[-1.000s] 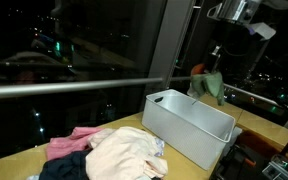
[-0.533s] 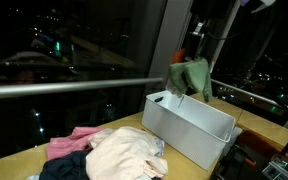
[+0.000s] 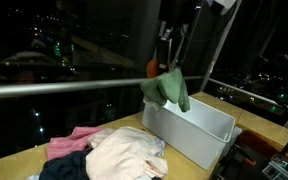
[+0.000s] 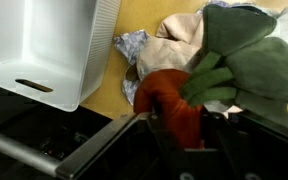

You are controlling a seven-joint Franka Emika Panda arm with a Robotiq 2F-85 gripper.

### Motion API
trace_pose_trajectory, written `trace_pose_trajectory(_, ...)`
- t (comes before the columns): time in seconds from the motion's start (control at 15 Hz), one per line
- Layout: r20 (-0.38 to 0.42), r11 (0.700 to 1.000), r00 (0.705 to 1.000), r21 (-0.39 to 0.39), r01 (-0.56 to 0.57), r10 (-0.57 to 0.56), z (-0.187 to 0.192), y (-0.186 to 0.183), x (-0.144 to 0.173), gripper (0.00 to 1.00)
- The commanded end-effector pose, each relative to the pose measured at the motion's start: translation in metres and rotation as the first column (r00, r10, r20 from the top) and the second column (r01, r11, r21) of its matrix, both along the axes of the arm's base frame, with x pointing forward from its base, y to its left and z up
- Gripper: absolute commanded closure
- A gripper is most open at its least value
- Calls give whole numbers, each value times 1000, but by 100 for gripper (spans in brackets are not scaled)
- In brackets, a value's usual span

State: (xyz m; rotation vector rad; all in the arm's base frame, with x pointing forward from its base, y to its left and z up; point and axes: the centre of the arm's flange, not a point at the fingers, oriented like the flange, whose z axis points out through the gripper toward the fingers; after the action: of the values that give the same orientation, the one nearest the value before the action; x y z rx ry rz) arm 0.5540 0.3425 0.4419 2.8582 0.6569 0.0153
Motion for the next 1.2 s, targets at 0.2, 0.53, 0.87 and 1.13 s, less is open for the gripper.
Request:
trace_pose_trajectory(0.2,-15,1000,1000,-17,14,-14,1,-13,19,14)
trace_pose_trajectory(0.53,-17,999,999,-18,37,-37,-2,-45,16,0)
trace_pose_trajectory(0.87,-15,998,998,-27,54,-55,-9,-42,25,0)
trace_pose_trajectory(1.13,-13,998,998,-27,54,-54,-7,-43,23,0)
